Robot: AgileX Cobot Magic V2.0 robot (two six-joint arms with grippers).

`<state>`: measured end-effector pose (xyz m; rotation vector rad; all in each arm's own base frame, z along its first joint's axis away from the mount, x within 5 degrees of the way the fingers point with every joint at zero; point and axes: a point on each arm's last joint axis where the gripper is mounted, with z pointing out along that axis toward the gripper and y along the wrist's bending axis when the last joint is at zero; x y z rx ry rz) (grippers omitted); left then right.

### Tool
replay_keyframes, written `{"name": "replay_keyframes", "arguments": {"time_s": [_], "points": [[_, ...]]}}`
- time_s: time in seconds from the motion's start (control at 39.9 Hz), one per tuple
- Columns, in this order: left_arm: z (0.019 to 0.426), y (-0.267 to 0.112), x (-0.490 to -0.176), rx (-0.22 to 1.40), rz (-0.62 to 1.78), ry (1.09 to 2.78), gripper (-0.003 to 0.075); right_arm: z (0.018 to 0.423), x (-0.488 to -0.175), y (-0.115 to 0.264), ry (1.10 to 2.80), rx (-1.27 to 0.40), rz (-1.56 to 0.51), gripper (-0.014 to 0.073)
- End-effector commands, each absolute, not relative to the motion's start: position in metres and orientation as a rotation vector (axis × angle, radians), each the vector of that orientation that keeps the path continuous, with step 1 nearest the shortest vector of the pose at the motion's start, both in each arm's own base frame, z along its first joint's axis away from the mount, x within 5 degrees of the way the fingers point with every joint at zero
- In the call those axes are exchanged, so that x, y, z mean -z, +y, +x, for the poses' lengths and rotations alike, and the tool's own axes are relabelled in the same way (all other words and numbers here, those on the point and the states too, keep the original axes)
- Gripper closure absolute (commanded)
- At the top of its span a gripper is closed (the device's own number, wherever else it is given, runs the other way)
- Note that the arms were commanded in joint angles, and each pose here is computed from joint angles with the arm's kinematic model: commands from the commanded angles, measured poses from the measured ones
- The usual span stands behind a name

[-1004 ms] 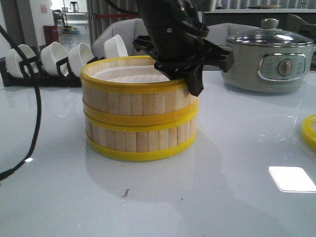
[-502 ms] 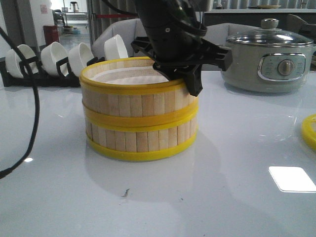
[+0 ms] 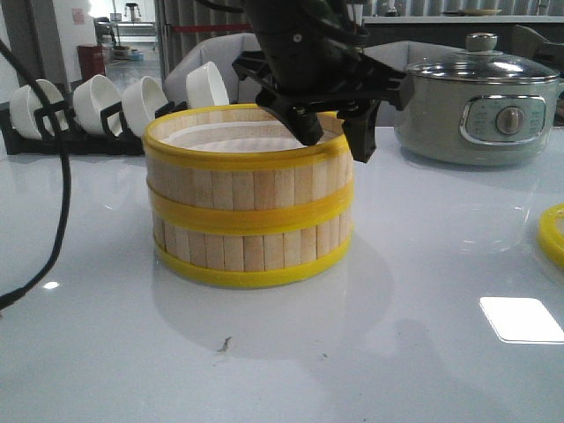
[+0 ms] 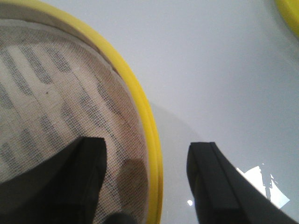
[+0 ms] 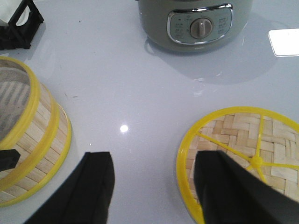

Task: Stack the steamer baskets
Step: 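Lower the basket onto the middle basket and open the left gripper, then raise the left gripper away from the stacked baskets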

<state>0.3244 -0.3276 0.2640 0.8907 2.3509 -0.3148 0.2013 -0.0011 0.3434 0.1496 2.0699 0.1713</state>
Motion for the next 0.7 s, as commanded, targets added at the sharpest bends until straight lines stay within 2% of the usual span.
{"name": "replay_keyframes", "arguments": {"time_s": [0.0, 0.08, 0.18, 0.25, 0.43, 0.58, 0.68], "points": [[0.318, -0.318, -0.326, 0.389, 0.825, 2.185, 0.0289, 0.203, -0.364, -0.003, 1.952, -0.165, 0.158, 0.0102], [0.318, -0.309, -0.347, 0.392, 0.796, 2.165, 0.0403, 0.203, -0.364, -0.003, 1.952, -0.165, 0.158, 0.0102], [0.323, -0.285, -0.380, 0.401, 0.712, 2.102, 0.0650, 0.203, -0.364, -0.003, 1.952, -0.165, 0.158, 0.0102], [0.326, -0.257, -0.411, 0.407, 0.624, 2.024, 0.0608, 0.203, -0.364, -0.003, 1.952, -0.165, 0.158, 0.0102], [0.329, -0.167, -0.466, 0.318, 0.391, 1.942, 0.0627, 0.203, -0.364, -0.003, 1.952, -0.165, 0.158, 0.0102], [0.314, -0.086, -0.501, 0.194, 0.182, 1.900, 0.0626, 0.203, -0.364, -0.003, 1.953, -0.165, 0.158, 0.0102], [0.292, -0.046, -0.515, 0.131, 0.073, 1.858, 0.0627, 0.203, -0.363, -0.003, 1.954, -0.165, 0.158, 0.0102]]}}
